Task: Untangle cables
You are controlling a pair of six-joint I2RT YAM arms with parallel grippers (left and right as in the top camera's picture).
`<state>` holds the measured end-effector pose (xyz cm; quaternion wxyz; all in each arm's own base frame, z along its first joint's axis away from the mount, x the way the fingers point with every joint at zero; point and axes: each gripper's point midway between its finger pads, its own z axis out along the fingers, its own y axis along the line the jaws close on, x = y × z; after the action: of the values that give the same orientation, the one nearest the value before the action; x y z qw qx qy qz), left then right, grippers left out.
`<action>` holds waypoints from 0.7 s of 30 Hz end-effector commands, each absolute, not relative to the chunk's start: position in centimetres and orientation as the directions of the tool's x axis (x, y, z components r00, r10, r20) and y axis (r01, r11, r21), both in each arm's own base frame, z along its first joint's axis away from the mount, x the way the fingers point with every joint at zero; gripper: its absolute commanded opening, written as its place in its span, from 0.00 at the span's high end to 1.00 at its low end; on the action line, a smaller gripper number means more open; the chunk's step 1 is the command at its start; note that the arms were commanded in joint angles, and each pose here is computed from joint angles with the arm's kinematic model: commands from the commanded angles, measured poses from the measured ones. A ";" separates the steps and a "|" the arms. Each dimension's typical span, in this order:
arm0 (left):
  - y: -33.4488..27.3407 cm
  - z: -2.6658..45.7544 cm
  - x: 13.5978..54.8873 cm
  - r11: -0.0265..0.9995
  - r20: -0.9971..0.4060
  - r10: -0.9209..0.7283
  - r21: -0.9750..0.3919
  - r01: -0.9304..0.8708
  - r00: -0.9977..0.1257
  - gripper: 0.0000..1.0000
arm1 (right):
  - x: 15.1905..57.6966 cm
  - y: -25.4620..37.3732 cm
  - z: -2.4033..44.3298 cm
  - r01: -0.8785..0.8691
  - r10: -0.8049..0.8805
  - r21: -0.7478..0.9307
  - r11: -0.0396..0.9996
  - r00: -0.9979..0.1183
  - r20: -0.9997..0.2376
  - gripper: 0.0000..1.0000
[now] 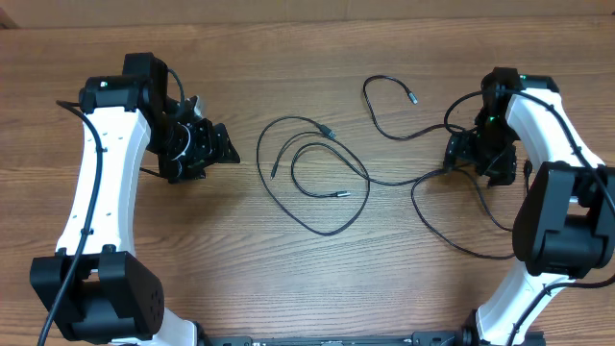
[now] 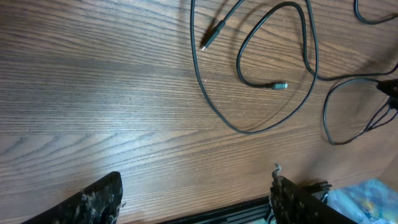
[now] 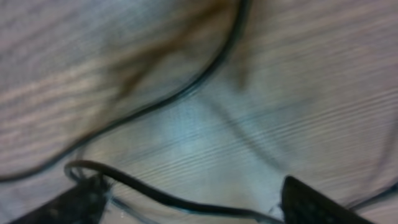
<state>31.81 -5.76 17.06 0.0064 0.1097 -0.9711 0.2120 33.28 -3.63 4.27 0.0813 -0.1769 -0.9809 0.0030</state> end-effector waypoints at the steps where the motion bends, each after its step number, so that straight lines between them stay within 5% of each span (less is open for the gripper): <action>1: -5.8 17.2 31.8 0.888 0.051 -0.186 -0.418 -0.190 -0.981 0.24 | 33.2 -3.8 3.8 0.328 0.328 -0.030 0.944 -0.934 0.142 0.21; 6: -5.8 17.2 31.8 0.888 0.051 -0.186 -0.418 -0.190 -0.981 0.24 | 33.1 -4.6 3.5 0.323 0.330 -0.073 0.944 -0.936 0.126 0.66; 12: -5.8 17.2 31.8 0.888 0.051 -0.186 -0.419 -0.191 -0.981 0.24 | 32.8 -6.0 3.6 0.347 0.358 -0.097 0.933 -0.925 0.128 0.92; 21: -5.8 17.2 31.8 0.888 0.052 -0.187 -0.418 -0.191 -0.981 0.24 | 32.8 -11.8 4.5 0.541 0.554 -0.156 0.827 -0.831 0.052 0.96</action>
<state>31.74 -5.76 17.06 0.0074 0.1069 -0.9714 0.2119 32.37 -8.79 3.20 0.0736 -0.2343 -0.9687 0.0370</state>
